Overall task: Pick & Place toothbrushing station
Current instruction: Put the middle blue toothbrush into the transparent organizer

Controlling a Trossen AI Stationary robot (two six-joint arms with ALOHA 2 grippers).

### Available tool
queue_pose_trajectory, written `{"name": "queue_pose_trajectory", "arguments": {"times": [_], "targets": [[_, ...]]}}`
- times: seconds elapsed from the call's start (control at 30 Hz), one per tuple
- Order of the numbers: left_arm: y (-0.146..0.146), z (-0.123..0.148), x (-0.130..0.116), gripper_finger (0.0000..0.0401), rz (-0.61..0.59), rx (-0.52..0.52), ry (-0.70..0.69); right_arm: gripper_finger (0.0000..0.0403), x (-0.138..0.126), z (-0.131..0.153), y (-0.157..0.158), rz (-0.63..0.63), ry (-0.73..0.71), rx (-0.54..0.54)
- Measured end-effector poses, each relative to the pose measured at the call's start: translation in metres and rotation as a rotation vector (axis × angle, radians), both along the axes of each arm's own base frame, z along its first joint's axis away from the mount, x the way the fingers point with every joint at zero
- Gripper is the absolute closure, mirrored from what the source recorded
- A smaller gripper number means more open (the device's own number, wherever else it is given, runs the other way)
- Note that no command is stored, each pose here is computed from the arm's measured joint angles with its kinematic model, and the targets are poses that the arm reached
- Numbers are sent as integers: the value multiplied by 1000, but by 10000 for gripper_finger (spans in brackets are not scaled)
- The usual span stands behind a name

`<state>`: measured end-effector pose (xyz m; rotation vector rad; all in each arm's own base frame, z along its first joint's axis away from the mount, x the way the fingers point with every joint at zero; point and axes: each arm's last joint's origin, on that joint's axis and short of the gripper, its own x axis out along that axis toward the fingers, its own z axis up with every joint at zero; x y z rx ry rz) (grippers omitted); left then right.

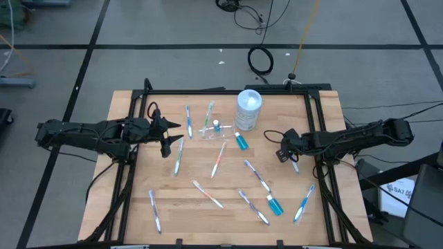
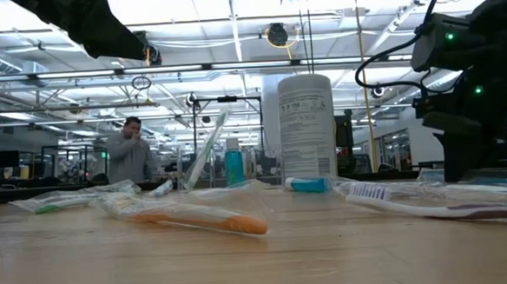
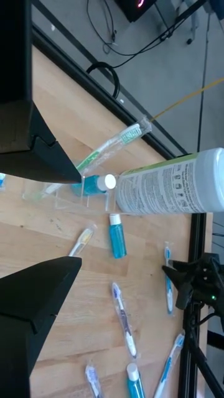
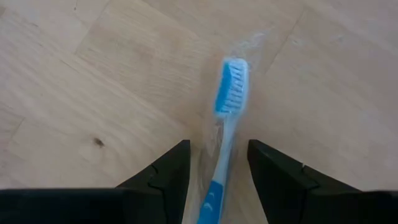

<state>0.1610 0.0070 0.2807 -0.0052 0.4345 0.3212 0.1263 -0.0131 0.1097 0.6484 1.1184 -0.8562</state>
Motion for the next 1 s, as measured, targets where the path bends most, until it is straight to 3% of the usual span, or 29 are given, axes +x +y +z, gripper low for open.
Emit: {"name": "queue_pose_trajectory", "arguments": {"times": [0.13, 0.37, 0.63, 0.77, 1.0], "targets": [[0, 0, 0, 189, 0, 0, 0, 262, 1, 0, 0, 32, 2, -7], [0, 0, 0, 189, -1, 0, 0, 323, 2, 0, 0, 38, -13, -18], [0, 0, 0, 189, -1, 0, 0, 378, 10, 13, -2, 131, -179, -91], [0, 0, 0, 189, -2, -1, 0, 396, 19, 30, -3, 186, -380, -147], [0, 0, 0, 189, -2, -1, 0, 393, 43, 74, -4, 344, -810, -393]]}}
